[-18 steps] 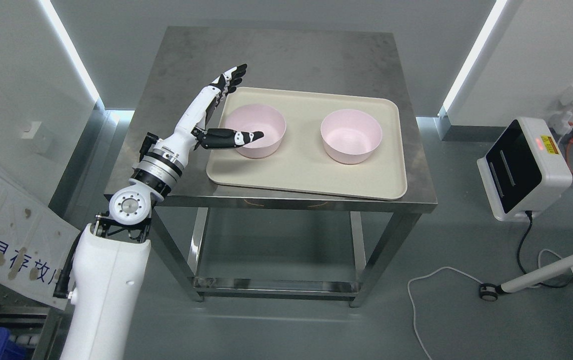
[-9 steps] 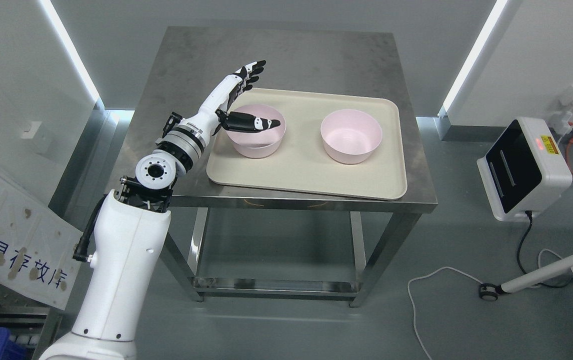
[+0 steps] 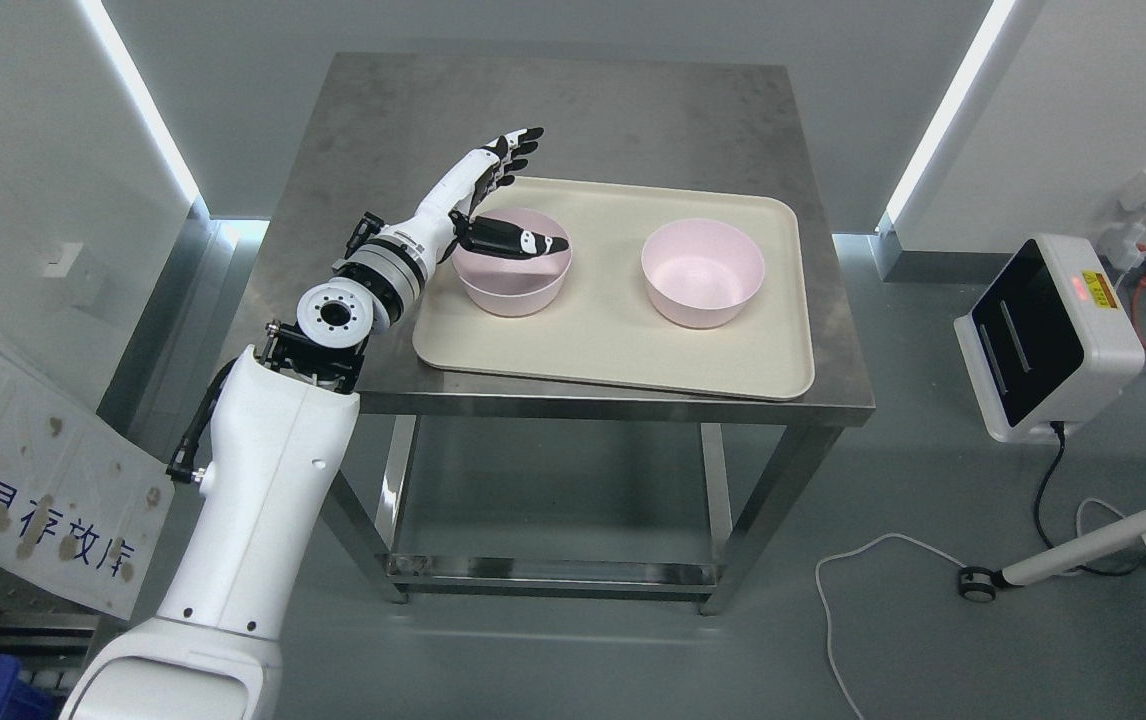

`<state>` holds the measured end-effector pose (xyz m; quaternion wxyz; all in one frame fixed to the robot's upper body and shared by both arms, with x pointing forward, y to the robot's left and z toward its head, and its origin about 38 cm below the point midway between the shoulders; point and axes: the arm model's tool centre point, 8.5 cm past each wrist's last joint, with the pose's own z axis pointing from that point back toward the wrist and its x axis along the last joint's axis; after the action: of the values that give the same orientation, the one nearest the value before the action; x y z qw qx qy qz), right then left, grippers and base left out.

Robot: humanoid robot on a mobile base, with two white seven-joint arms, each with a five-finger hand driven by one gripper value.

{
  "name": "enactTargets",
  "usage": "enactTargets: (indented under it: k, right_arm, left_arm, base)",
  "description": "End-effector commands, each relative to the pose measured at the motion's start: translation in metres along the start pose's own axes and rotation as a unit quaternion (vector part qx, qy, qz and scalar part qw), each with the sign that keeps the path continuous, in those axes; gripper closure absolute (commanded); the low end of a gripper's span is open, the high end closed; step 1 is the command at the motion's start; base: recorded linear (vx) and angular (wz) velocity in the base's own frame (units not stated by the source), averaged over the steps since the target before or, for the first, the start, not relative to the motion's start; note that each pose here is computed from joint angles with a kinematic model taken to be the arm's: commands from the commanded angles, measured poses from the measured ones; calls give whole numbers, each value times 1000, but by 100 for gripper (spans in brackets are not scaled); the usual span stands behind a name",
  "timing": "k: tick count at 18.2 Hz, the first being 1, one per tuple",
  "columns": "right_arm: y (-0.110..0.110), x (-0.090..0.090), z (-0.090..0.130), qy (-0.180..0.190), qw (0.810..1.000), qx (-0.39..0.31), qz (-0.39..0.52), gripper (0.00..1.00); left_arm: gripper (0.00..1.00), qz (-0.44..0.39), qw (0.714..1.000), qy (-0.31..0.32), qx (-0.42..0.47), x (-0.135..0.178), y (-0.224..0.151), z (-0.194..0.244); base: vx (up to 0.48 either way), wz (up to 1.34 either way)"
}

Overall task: Stack pink IKEA bowls on left shelf middle
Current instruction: 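Grip the rim of the nearer pink bowl with the left hand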

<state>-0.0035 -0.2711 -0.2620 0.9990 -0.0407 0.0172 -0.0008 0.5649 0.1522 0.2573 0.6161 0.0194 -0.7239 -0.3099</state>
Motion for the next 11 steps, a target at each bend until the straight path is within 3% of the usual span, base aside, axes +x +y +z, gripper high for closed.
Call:
enactTargets:
  k: [1, 11]
  right_arm:
    - [-11, -7, -1, -3, 1000, -9, -5, 0]
    - [-11, -7, -1, -3, 1000, -9, -6, 0]
  left_arm:
    - [5, 18, 997, 73, 9, -45, 8, -7]
    - [10, -2, 997, 82, 0, -51, 27, 1]
  base:
    - [0, 0]
    - [0, 0]
